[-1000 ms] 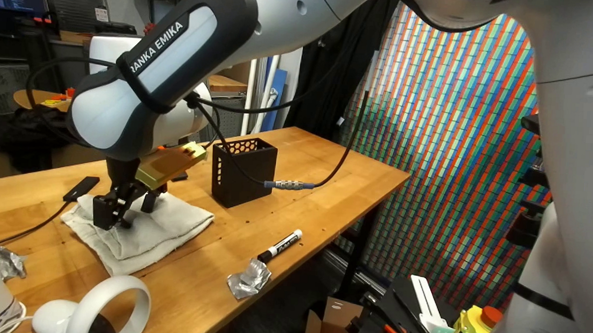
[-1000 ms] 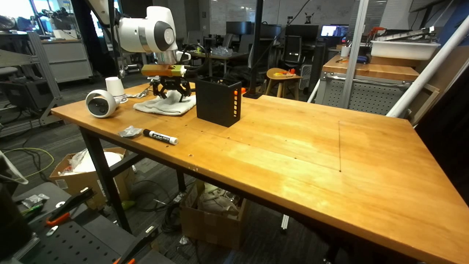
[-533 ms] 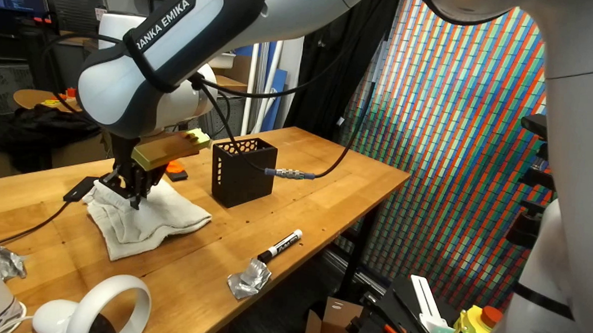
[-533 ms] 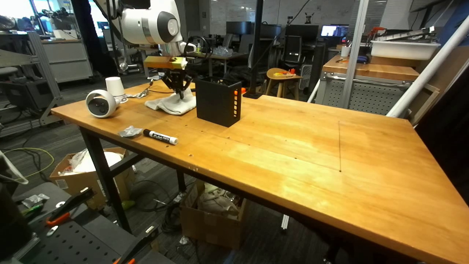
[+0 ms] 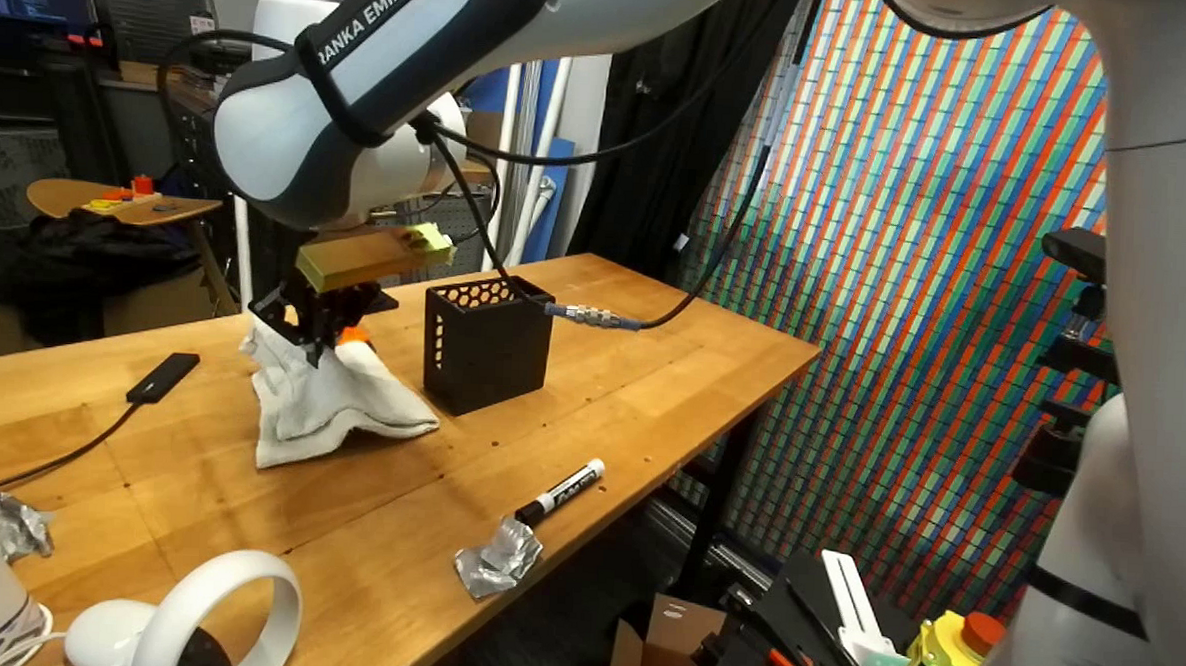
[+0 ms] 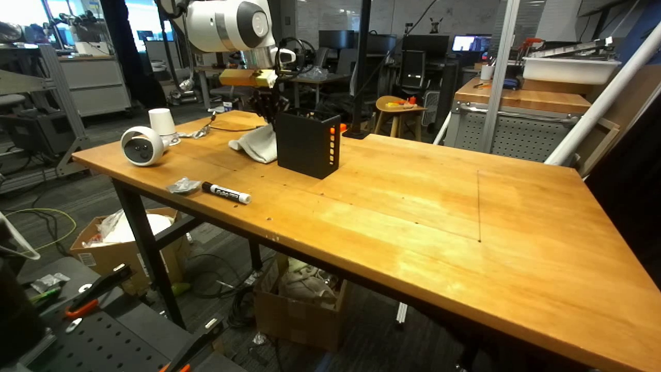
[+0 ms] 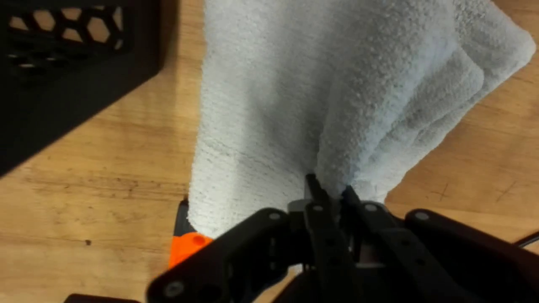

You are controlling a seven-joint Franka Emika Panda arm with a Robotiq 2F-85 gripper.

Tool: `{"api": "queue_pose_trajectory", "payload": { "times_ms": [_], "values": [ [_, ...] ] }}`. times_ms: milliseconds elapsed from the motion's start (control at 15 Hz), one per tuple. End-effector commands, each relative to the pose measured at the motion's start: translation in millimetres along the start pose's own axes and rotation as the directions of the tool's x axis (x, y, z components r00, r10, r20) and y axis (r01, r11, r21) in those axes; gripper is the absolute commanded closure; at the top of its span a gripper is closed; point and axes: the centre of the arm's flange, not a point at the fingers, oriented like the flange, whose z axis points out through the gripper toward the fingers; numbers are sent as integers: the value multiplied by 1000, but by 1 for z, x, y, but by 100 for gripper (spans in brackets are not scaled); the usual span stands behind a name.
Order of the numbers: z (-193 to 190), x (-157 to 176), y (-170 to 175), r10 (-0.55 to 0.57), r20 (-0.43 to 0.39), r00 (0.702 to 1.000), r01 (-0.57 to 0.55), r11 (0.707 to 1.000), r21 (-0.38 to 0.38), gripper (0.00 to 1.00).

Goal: Put the towel inside the basket

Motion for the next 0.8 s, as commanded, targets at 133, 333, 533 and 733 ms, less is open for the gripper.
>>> {"api": "queue_pose_trajectory", "payload": {
  "times_ms": [133, 333, 533, 733],
  "values": [
    [-97, 5, 43, 136, 23, 990, -135, 990, -48, 98],
    [-155, -9, 67, 206, 58, 977, -202, 977, -61, 98],
    [-190, -21, 91, 265, 43, 963, -261, 962, -81, 98],
    [-192, -22, 118, 275, 5, 961, -273, 957, -96, 98]
  ]
}}
